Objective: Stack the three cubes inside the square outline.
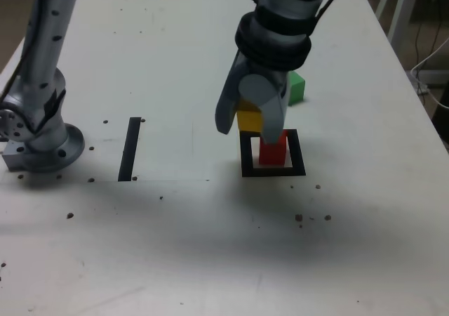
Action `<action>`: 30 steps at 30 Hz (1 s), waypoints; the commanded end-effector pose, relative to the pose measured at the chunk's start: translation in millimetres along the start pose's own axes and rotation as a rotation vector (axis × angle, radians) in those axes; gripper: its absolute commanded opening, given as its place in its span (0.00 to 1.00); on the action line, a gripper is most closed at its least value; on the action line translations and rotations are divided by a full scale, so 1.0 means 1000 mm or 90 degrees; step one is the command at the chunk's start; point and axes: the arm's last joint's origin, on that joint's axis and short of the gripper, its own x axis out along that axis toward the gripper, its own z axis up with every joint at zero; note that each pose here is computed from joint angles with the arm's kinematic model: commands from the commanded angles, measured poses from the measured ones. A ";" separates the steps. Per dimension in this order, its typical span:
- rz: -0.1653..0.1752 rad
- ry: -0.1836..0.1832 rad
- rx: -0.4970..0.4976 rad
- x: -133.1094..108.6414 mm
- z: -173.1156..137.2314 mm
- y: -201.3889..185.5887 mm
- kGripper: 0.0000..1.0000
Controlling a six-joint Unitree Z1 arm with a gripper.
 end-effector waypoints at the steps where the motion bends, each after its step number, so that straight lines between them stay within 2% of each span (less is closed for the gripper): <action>1: 0.001 0.008 0.005 0.002 0.006 0.000 0.29; 9: -0.005 0.011 0.011 0.005 0.021 0.002 0.29; 19: -0.022 0.026 0.007 0.015 0.033 0.006 0.29; 28: -0.030 0.022 -0.009 0.017 0.037 0.012 0.29; 30: -0.030 0.022 -0.011 0.017 0.037 0.013 0.32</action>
